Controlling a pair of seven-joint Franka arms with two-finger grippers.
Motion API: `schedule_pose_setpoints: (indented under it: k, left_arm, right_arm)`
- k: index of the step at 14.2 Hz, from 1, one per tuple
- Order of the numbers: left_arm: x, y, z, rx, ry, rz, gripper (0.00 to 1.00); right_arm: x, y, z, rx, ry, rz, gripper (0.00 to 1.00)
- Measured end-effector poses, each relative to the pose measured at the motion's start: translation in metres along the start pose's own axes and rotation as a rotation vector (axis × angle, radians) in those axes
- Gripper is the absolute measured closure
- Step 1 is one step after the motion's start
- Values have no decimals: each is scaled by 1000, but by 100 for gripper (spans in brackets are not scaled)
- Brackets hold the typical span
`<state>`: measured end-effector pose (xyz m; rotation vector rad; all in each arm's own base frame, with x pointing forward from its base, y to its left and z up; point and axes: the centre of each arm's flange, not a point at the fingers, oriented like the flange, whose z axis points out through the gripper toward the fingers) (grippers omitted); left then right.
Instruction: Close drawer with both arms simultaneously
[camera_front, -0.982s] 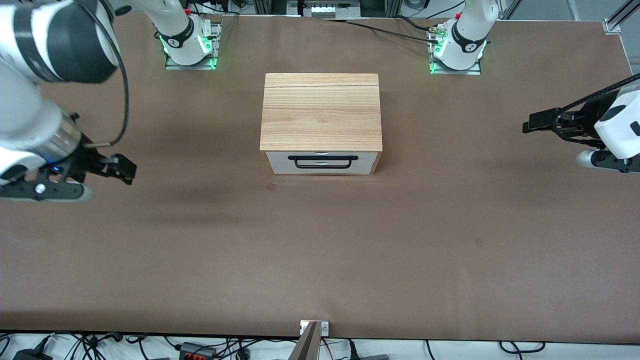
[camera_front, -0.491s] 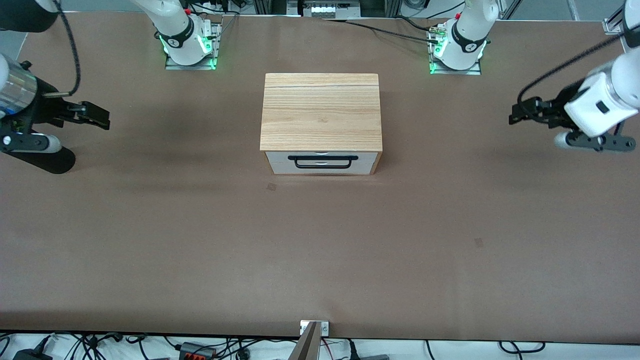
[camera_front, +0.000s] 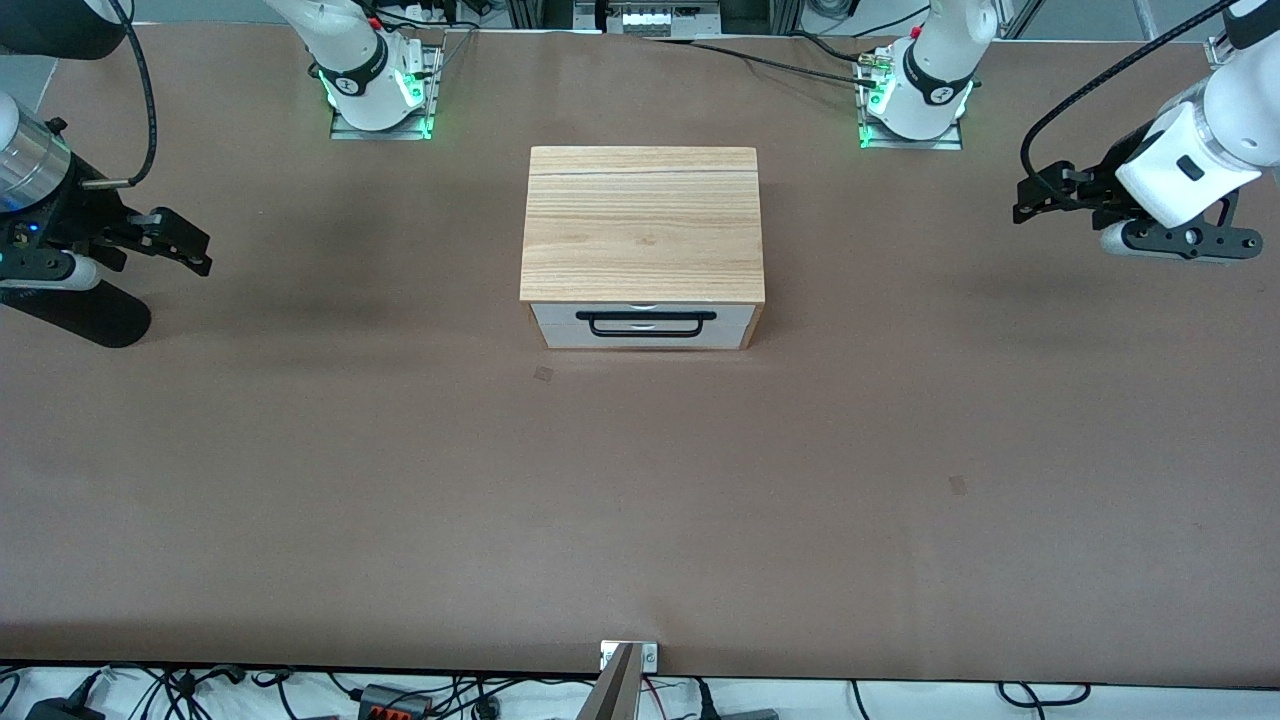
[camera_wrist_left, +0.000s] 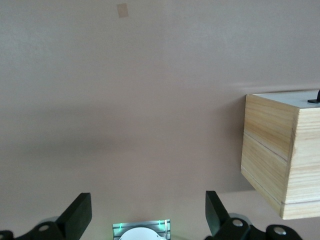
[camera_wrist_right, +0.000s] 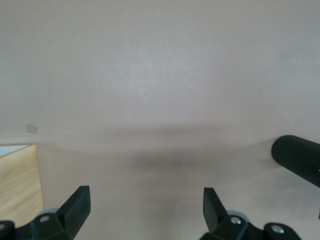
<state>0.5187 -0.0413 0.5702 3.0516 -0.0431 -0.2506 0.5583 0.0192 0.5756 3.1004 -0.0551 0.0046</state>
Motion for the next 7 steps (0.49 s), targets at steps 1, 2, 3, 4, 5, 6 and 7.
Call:
schedule_pose_setpoints:
  k: [1, 2, 3, 4, 5, 6, 7]
  left_arm:
    - [-3, -1, 5, 3, 11, -5, 0]
    - [-8, -3, 7, 5, 21, -9, 0]
    - [-12, -4, 8, 8, 33, -13, 0]
    - [-15, -5, 7, 9, 46, -16, 0]
    - [-16, -5, 6, 10, 52, -17, 0]
    - [-17, -5, 6, 10, 53, -18, 0]
    - [-17, -6, 7, 10, 50, -19, 0]
  right_arm:
    - [0, 1, 0, 0, -3, 2, 0]
    - [0, 1, -1, 0, -3, 2, 0]
    - [0, 1, -2, 0, -3, 2, 0]
    - [-1, 1, -2, 0, -4, 2, 0]
    - [-1, 1, -2, 0, -6, 3, 0]
    - [-1, 1, -2, 0, -7, 4, 0]
    - [-1, 2, -2, 0, -8, 5, 0]
